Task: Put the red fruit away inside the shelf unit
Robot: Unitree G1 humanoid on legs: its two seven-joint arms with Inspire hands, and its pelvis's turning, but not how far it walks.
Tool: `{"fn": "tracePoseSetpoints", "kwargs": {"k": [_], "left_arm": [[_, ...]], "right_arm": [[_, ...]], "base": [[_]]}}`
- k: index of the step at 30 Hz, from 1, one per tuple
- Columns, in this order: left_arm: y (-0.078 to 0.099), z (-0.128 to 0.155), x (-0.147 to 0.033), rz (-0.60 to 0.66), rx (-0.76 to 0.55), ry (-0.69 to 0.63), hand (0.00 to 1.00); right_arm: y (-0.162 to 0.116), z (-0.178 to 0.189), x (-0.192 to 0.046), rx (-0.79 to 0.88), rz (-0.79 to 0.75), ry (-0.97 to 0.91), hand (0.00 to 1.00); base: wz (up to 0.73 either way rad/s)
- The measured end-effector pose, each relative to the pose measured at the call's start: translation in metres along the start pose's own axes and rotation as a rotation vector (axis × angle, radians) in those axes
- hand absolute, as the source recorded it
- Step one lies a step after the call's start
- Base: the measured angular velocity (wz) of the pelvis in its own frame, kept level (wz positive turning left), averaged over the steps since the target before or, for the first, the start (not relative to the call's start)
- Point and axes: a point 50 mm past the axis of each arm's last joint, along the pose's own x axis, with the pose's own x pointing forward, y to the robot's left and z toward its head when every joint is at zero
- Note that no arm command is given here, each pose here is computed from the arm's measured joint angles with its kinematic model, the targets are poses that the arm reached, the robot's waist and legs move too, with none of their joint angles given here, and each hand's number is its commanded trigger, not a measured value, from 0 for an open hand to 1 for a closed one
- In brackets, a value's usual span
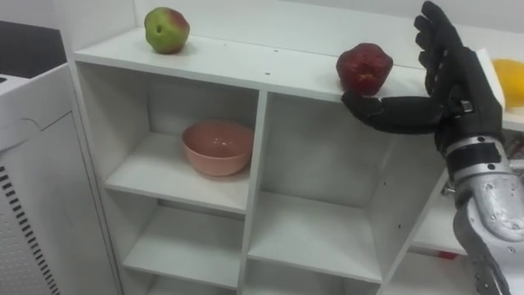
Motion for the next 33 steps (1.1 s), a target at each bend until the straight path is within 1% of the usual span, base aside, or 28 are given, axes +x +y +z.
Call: {"fn": "tracePoseSetpoints", "kwargs": {"k": [2,3,4,11,16,24,29,33], "left_arm": [[0.001,0.001,0.0,0.0,0.0,-0.004,0.0],[0.002,0.002,0.0,0.0,0.001,-0.007,0.0],[0.002,0.001,0.0,0.001,0.003,-0.006,0.0],[0.008,-0.002,0.001,0.011,0.032,0.006,0.0],[0.009,-0.004,0.001,0.012,0.035,0.022,0.0],[0.008,-0.005,0.0,-0.003,0.051,0.025,0.0],[0.009,-0.002,0.001,0.0,0.051,0.017,0.0],[0.008,-0.002,0.001,-0.001,0.051,0.016,0.0]], "right_arm": [[0.001,-0.001,0.0,-0.024,0.012,0.002,0.0],[0.003,-0.001,0.0,-0.04,0.023,0.002,0.31],[0.004,-0.001,0.0,-0.046,0.029,0.003,1.0],[0.01,-0.002,0.0,-0.075,0.067,0.008,1.0],[0.019,-0.001,-0.001,-0.107,0.124,-0.002,1.0],[0.019,0.009,0.007,-0.101,0.104,-0.031,1.0],[0.019,0.011,0.008,-0.096,0.099,-0.04,1.0],[0.027,0.016,0.006,-0.095,0.146,-0.064,1.0]], "base": [[0.0],[0.0],[0.0],[0.0],[-0.04],[0.01],[0.06],[0.01]]}}
